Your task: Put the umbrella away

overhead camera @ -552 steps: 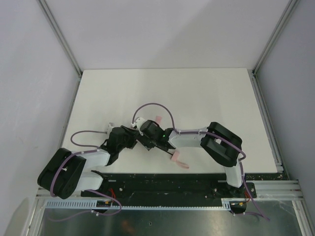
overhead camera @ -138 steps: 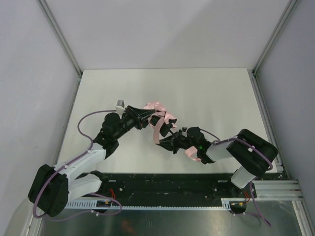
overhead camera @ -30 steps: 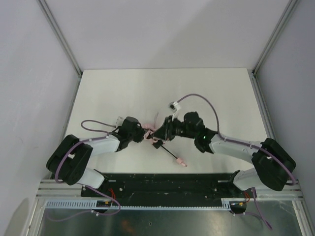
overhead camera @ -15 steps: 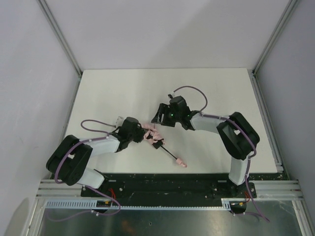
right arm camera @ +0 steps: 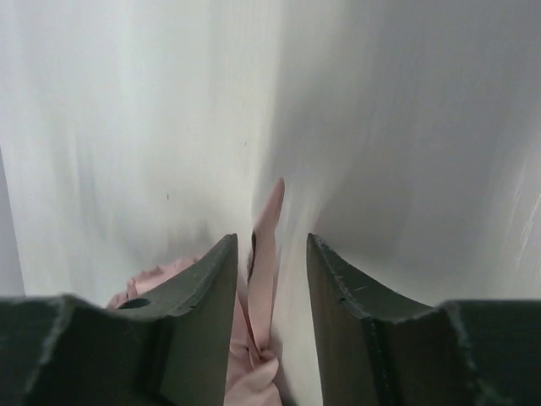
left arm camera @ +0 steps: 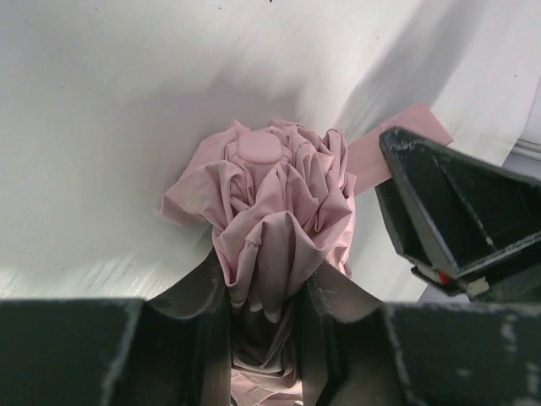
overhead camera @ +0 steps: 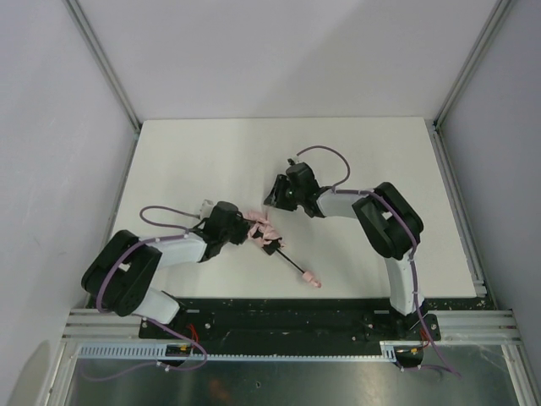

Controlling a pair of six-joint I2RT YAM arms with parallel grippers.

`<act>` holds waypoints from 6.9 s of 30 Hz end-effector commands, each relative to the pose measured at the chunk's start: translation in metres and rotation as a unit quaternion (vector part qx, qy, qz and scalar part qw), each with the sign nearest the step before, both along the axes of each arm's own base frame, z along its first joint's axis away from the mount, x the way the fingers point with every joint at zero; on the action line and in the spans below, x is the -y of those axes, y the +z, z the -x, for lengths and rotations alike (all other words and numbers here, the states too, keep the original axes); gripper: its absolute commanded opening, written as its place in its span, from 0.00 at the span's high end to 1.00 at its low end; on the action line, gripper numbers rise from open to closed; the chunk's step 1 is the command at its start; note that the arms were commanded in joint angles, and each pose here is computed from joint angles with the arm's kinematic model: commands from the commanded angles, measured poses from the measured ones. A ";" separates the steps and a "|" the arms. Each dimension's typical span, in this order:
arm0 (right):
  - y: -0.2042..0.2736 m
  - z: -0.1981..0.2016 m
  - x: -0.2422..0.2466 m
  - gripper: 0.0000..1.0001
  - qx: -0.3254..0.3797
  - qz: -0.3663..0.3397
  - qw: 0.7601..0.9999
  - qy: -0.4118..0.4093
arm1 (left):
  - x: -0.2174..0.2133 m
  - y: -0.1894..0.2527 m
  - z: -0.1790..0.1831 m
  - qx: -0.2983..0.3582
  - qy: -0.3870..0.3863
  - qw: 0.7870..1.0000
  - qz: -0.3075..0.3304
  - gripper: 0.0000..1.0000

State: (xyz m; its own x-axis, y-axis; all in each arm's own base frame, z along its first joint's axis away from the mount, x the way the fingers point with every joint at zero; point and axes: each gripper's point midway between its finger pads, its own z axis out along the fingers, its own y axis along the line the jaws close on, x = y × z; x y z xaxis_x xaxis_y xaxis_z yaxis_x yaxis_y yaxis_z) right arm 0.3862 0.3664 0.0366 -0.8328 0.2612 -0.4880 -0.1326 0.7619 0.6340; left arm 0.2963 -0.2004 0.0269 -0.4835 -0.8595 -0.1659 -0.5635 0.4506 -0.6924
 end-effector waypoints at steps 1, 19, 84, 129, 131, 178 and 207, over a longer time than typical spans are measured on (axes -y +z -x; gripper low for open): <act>0.007 -0.024 -0.007 0.63 0.024 -0.020 0.999 -0.007 | -0.044 -0.065 0.052 -0.107 -0.014 0.987 -0.119 1.00; 0.215 0.072 -0.004 1.00 0.071 -0.454 0.866 0.198 | -0.057 -0.068 0.036 -0.136 0.040 0.987 -0.079 1.00; -0.006 0.292 -0.051 1.00 0.166 0.014 0.882 0.440 | -0.049 -0.059 0.035 -0.140 0.023 0.987 -0.076 1.00; -0.139 0.246 0.047 1.00 0.123 0.444 0.759 0.460 | -0.046 -0.057 0.010 -0.180 -0.060 0.976 -0.110 1.00; -0.140 0.242 0.053 1.00 0.127 0.463 0.746 0.462 | -0.047 -0.058 0.008 -0.184 -0.067 0.974 -0.115 1.00; 0.127 0.259 -0.069 0.35 0.092 -0.153 0.872 0.455 | -0.058 -0.042 -0.005 -0.194 -0.087 0.966 -0.148 1.00; 0.173 0.181 0.099 0.29 0.126 -0.001 0.977 0.171 | -0.075 0.307 -0.036 0.519 -0.014 0.766 -0.379 1.00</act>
State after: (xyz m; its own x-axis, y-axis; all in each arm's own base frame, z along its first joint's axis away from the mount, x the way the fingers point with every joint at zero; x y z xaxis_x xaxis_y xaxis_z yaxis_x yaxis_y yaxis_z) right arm 0.1961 0.2742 0.1931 -0.7700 -0.0617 -0.6351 -0.5244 0.6282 0.5748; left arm 0.3327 -0.1358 0.2747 -0.1612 -0.4276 -0.8895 0.1119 0.8876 -0.4469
